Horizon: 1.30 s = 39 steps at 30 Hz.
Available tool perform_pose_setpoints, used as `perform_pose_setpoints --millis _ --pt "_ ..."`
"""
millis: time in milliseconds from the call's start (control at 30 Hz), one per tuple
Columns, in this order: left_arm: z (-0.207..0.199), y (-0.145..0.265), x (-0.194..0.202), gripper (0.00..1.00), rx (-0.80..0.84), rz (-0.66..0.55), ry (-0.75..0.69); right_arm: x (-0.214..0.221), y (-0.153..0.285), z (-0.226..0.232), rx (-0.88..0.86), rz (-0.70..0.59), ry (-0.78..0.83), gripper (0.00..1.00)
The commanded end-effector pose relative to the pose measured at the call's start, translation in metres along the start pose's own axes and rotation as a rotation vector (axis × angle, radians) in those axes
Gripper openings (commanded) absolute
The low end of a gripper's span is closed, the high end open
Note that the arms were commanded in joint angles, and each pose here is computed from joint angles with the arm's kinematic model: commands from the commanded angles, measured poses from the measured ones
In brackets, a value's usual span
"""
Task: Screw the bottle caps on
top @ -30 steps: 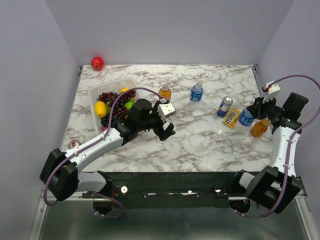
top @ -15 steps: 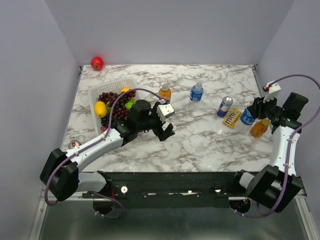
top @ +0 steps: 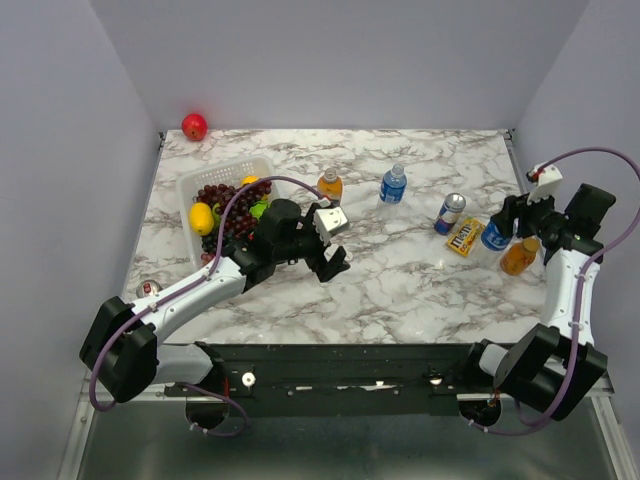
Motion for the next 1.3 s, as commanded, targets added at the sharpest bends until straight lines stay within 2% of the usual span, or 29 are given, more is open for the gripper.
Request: perform_pose_setpoints --millis 0,200,333,467,500,567,733,933,1100,1267 --pt "-0.003 0.002 -0.009 0.99 0.025 -0.033 -0.013 -0.044 0.019 -0.013 0.052 -0.113 0.066 0.77" --pt "0.001 0.01 -0.013 0.99 -0.005 -0.029 -0.037 -0.126 0.042 -0.006 0.009 -0.318 0.079 0.84" --pt "0.002 0.022 -0.028 0.99 0.0 -0.034 -0.052 -0.161 0.009 0.051 -0.219 -0.391 0.205 0.84" --pt "0.006 0.041 -0.046 0.99 -0.015 0.009 -0.122 -0.167 -0.044 0.084 -0.36 -0.398 0.252 0.84" --pt "0.007 0.045 -0.042 0.99 -0.021 0.046 -0.126 -0.172 -0.054 0.086 -0.363 -0.417 0.265 0.84" --pt "0.012 0.056 -0.054 0.99 -0.048 0.041 -0.133 -0.179 -0.072 0.088 -0.37 -0.422 0.251 0.84" --pt "0.018 0.073 -0.055 0.99 -0.113 0.044 -0.126 -0.182 -0.125 0.099 -0.434 -0.422 0.226 0.84" --pt "0.024 0.079 -0.048 0.99 -0.143 0.072 -0.104 -0.186 -0.159 0.125 -0.495 -0.43 0.243 0.84" --pt "0.028 0.08 -0.053 0.99 -0.157 0.067 -0.101 -0.179 -0.188 0.124 -0.423 -0.383 0.242 0.84" --pt "0.031 0.079 -0.058 0.99 -0.166 0.062 -0.11 -0.162 -0.196 0.125 -0.398 -0.34 0.253 0.79"
Point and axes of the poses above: each gripper's point midway between its finger pads, its own y axis back along the fingers, its own z axis along the line the jaws close on, x = y × z, the point moved 5 cm from there along y, back along the fingers, and after that the axes turned 13 degrees about y, right-handed, at the moved point
